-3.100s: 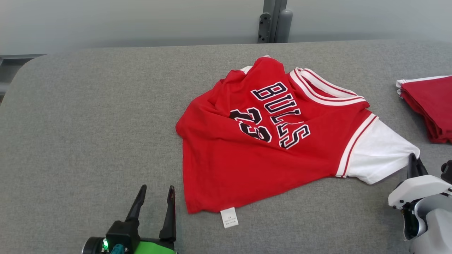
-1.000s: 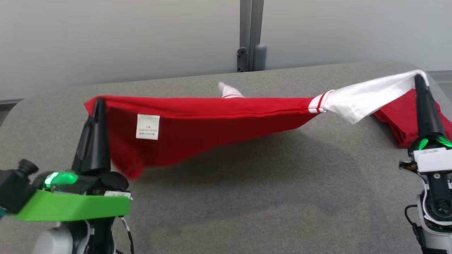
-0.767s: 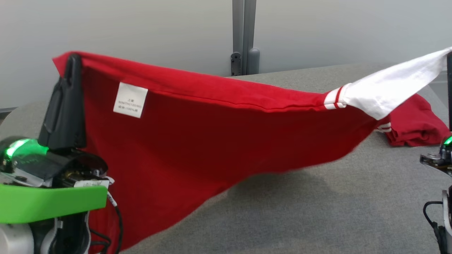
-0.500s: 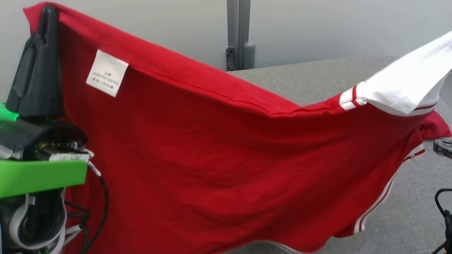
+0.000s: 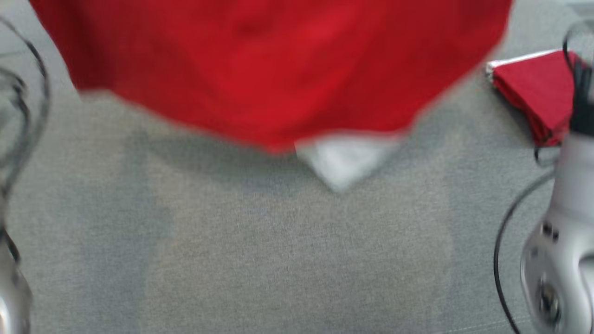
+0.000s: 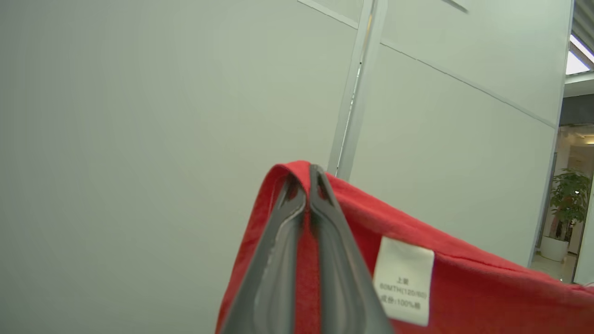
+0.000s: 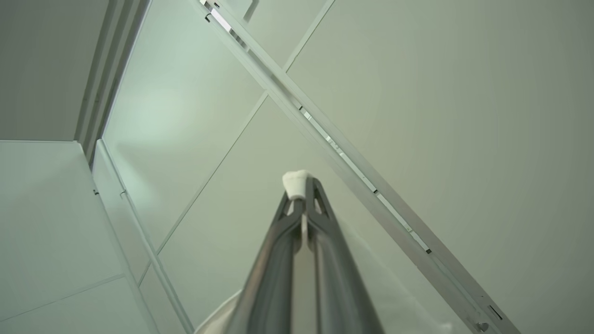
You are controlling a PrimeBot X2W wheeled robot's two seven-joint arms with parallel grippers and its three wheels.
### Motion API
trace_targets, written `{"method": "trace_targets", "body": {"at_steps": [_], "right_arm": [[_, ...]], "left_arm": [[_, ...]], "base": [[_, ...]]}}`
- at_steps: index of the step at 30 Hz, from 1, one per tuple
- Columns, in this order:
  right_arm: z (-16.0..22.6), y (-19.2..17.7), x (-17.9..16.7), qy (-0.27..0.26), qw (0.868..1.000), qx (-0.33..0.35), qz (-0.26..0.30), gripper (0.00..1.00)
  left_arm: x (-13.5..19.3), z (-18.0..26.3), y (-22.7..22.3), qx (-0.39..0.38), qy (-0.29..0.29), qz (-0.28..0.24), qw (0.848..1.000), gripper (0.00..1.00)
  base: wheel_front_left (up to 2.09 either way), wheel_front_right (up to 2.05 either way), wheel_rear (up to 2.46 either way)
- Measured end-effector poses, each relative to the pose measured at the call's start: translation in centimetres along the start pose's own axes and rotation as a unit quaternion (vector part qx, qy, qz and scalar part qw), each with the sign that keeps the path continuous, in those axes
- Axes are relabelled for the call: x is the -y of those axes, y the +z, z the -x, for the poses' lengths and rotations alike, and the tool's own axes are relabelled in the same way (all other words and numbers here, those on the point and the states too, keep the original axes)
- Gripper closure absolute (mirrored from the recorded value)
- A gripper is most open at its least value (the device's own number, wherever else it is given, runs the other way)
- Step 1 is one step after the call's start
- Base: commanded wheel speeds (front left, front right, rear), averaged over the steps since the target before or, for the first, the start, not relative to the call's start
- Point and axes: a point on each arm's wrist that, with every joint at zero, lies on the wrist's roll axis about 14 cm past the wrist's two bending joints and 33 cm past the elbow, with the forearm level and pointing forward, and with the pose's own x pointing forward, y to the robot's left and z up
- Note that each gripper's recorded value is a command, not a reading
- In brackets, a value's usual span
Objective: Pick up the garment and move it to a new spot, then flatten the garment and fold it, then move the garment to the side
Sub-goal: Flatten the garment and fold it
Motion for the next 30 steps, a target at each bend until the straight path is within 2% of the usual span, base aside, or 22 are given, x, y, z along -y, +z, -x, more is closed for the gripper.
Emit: {"method": "trace_targets", "body": {"at_steps": [3,6,11,14,17,22,25,30], "right_arm": [[-3.7,-1.7,1.0,-0.002,1.000,0.015,-0.003,1.00],[-5.9,-3.7,1.8,-0.004,1.000,0.015,-0.002,1.00],[-5.8,-9.2,3.9,-0.009,0.999,-0.031,-0.011,1.00],[-3.3,-13.9,6.6,-0.025,0.996,-0.087,-0.004,1.00],[1.1,-19.0,10.1,-0.056,0.987,-0.153,0.001,1.00],[6.6,-23.2,13.9,-0.094,0.974,-0.205,-0.012,1.00],[8.9,-23.9,15.5,-0.112,0.970,-0.217,-0.020,1.00],[10.8,-22.8,16.0,-0.120,0.969,-0.215,-0.029,1.00]], "left_arm": [[-2.0,-3.5,0.3,0.036,0.006,-0.026,0.999,1.00],[-3.5,-5.9,-0.1,0.057,0.000,-0.063,0.996,1.00],[-6.9,-7.8,-3.3,0.071,0.010,-0.077,0.995,1.00],[-10.5,-7.1,-9.0,0.028,0.039,-0.076,0.996,1.00],[-14.3,-4.7,-15.6,-0.026,0.082,-0.055,0.995,1.00],[-17.4,-0.4,-24.3,-0.096,0.123,-0.013,0.988,1.00],[-17.2,0.7,-26.3,-0.101,0.119,0.012,0.988,1.00],[-16.5,1.7,-26.1,-0.098,0.107,0.036,0.989,1.00]], "base": [[0.00,0.00,0.00],[0.00,0.00,0.00],[0.00,0.00,0.00],[0.00,0.00,0.00],[0.00,0.00,0.00],[0.00,0.00,0.00],[0.00,0.00,0.00],[0.00,0.00,0.00]]}}
